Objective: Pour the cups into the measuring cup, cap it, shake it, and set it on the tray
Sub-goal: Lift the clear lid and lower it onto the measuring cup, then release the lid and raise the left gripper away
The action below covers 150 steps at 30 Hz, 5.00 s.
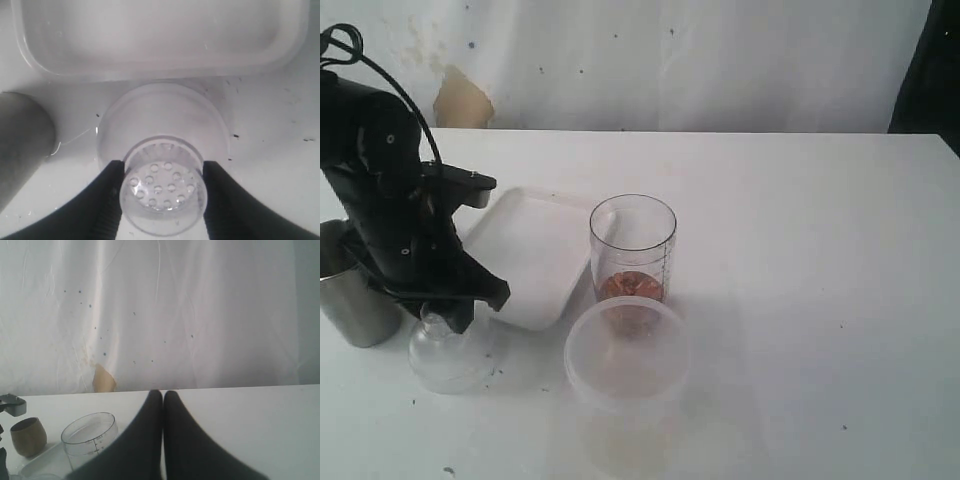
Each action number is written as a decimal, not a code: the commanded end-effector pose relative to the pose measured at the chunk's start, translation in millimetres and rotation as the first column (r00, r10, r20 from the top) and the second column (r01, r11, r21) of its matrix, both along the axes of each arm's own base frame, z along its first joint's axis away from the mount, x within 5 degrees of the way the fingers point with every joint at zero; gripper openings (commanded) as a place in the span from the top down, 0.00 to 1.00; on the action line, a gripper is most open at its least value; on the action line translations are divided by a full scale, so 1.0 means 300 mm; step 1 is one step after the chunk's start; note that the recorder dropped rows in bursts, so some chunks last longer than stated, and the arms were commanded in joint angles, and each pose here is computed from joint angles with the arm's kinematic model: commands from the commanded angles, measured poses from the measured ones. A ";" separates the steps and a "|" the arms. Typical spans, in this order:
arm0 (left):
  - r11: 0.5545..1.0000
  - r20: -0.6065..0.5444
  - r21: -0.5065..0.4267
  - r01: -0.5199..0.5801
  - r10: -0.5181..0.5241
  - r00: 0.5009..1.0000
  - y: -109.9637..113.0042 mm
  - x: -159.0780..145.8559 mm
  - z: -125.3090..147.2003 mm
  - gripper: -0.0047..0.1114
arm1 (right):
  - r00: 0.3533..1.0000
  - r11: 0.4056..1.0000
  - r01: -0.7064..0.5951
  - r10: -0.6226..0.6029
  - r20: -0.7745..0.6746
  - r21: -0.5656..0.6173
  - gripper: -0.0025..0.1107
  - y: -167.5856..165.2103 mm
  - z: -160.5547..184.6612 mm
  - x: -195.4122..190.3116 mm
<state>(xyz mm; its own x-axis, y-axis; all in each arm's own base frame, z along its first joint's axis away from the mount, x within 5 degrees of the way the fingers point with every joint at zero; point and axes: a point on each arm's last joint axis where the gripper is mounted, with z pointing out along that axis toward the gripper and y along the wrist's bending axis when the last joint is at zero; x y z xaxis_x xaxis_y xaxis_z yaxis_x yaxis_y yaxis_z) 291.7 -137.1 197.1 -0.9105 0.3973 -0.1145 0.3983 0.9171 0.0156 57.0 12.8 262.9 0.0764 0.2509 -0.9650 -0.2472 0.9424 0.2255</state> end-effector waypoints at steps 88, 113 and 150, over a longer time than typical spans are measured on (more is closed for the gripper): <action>0.896 0.264 -0.302 0.325 -0.249 0.932 -0.456 0.055 0.496 0.73 | 1.000 1.000 0.003 -0.003 0.013 -0.002 0.98 -0.001 0.001 -0.003; 0.894 0.283 -0.307 0.327 -0.243 0.928 -0.504 0.073 0.451 0.35 | 1.000 1.000 0.003 -0.003 0.013 -0.004 0.98 -0.001 0.001 -0.003; 0.785 0.751 -0.614 0.084 0.547 0.371 0.343 -0.524 0.577 0.96 | 1.000 1.000 0.003 -0.003 0.013 -0.004 0.98 -0.001 0.001 -0.003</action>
